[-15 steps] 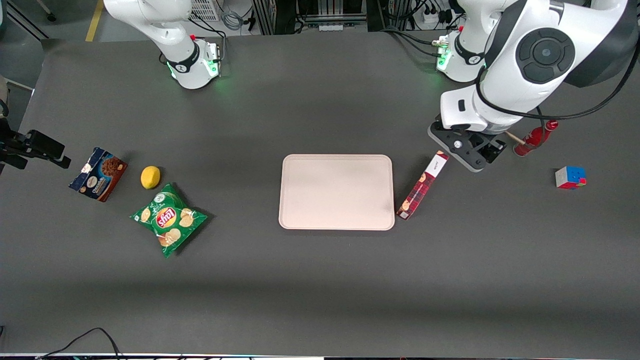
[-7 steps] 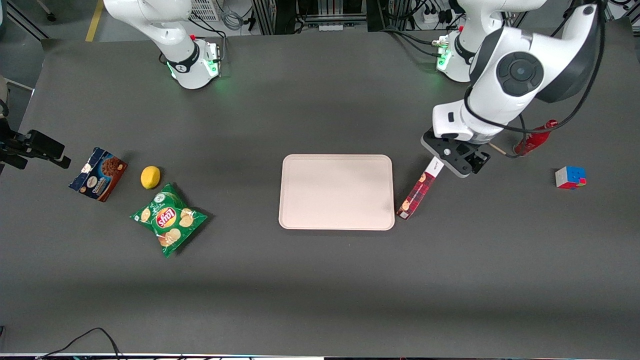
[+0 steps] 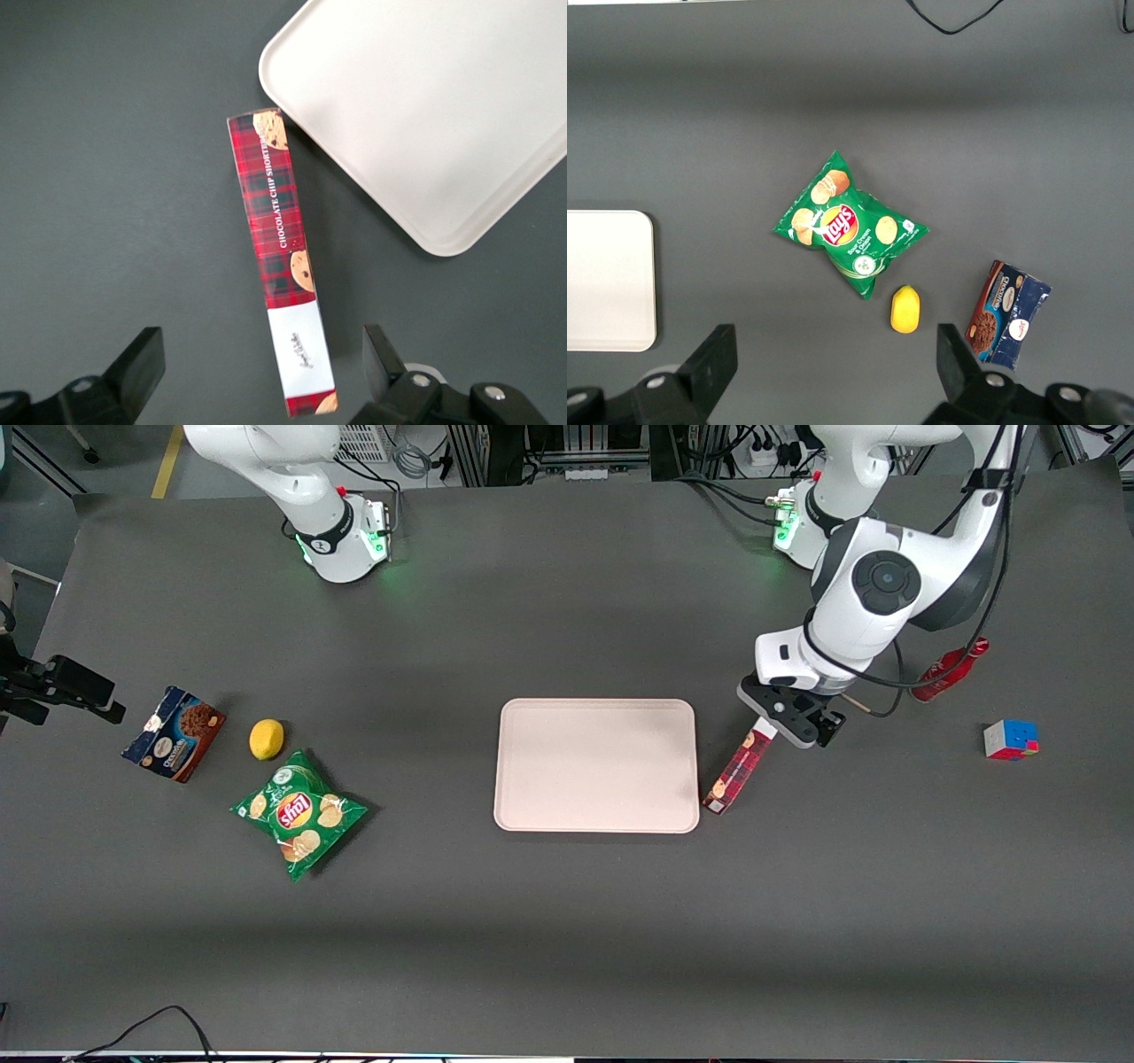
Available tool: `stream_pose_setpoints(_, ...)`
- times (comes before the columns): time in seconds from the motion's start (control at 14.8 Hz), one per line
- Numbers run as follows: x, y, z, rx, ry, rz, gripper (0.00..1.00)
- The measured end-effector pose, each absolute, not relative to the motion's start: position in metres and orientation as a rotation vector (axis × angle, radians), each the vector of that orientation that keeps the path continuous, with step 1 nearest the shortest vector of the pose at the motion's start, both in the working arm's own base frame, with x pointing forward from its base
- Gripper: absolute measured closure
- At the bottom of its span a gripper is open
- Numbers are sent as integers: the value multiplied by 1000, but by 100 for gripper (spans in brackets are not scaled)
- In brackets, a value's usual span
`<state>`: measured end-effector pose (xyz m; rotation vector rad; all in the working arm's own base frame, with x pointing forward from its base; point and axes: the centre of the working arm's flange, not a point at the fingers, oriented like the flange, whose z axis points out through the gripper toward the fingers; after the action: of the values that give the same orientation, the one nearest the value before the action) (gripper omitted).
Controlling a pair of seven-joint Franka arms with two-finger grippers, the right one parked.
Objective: Place red cookie box on tray
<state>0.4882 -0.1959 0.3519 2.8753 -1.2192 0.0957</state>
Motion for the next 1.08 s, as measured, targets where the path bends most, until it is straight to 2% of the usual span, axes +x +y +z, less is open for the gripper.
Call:
stream_pose_setpoints(0.34,485,-208,295,2891,-1091,21,0)
stream_pose_setpoints(0.88,491,-212,250,2870,-1121,60,0)
stream_pose_setpoints(1.08,491,-210,239,2868,-1117,44,0)
